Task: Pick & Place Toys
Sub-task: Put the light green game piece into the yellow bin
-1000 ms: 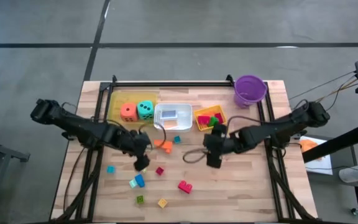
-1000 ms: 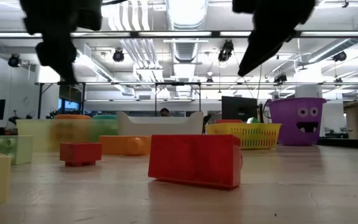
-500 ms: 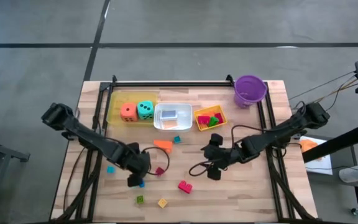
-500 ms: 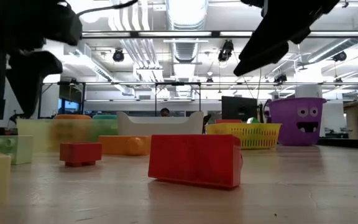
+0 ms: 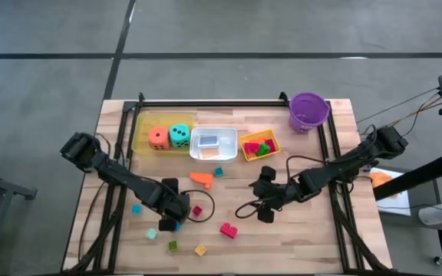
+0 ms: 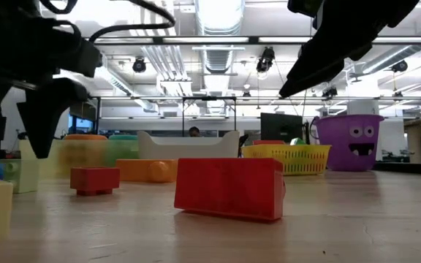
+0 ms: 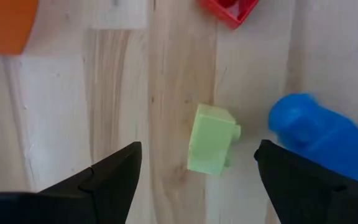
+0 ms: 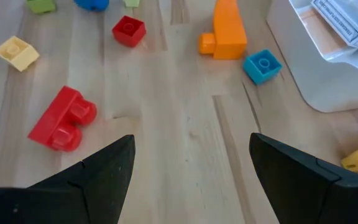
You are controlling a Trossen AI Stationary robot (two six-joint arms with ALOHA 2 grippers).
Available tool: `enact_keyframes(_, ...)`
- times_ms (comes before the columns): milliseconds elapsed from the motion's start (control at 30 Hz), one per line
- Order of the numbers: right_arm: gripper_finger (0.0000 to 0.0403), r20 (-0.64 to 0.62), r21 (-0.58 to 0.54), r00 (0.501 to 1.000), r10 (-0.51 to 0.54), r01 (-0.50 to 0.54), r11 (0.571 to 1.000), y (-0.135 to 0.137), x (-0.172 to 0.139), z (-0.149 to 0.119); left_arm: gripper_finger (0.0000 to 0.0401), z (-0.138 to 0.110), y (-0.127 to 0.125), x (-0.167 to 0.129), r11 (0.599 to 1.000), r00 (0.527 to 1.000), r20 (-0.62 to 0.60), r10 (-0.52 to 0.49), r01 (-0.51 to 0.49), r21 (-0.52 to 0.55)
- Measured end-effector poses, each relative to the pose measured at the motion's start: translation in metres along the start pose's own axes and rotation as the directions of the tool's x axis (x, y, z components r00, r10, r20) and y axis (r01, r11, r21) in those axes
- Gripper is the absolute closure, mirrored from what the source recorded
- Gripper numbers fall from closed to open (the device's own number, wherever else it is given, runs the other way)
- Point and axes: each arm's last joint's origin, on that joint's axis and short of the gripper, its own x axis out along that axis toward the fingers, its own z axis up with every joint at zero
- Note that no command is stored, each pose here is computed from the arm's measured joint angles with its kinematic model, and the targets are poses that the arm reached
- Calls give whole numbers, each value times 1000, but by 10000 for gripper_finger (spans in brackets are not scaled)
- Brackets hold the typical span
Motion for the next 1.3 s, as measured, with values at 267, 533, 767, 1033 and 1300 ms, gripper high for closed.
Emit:
enact_keyframes(267,90,9,4,1000,5,-5,1000,-1,2,-4,91,0,0,3,1000,1000,-10,4,-4,-7)
enact_keyframes(533,90,17,-9,1000,20,-20,1000,3,1,-6,153,1,-1,8,1000,999,33,-20,21,-16)
enact_keyframes(767,90,21,-15,999,31,-31,999,6,0,-7,213,-6,1,15,1000,1000,8,-6,6,-16)
enact_keyframes(1033,90,23,-18,999,37,-36,999,8,-1,-7,243,-5,0,20,999,999,42,-33,34,-19)
enact_keyframes(1300,90,27,-18,999,40,-40,999,8,-1,-7,318,1,-4,19,997,991,107,-80,78,28)
